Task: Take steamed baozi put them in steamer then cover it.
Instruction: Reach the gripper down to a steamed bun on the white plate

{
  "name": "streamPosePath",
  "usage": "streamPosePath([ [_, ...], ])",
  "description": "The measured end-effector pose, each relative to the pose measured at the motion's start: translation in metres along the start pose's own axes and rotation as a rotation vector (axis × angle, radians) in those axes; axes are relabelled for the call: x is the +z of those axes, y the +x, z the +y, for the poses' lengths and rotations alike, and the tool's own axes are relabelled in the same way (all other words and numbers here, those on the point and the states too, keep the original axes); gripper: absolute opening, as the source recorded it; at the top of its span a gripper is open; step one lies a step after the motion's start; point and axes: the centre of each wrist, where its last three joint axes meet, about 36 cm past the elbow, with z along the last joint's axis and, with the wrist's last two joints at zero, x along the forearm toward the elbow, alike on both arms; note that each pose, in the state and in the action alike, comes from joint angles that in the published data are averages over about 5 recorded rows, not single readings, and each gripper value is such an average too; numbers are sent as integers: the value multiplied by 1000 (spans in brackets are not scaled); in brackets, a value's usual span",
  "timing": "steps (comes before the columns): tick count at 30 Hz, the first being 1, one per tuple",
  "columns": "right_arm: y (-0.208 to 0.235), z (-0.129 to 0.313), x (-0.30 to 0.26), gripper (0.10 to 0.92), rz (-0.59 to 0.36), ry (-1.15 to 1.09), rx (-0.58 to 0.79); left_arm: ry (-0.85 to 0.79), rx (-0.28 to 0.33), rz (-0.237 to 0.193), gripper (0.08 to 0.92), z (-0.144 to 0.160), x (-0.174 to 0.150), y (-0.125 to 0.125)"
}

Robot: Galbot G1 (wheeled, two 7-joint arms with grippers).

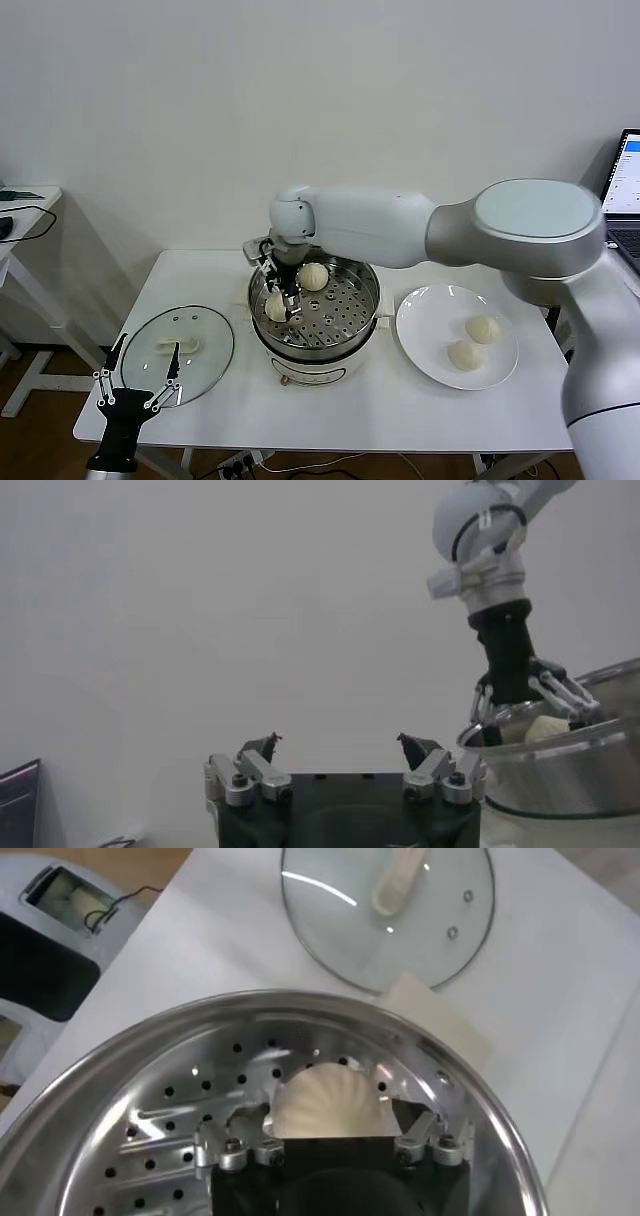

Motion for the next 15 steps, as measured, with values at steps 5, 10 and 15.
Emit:
streamPosePath([
  [5,51,22,54,823,21,-17,10,3,5,-6,823,-3,-2,-3],
  [10,90,61,131,823,50,-84,16,4,12,-9,823,-5,-3,-6],
  [15,104,111,209,823,76,-175,20,4,17,-7,823,-7,-4,-5],
])
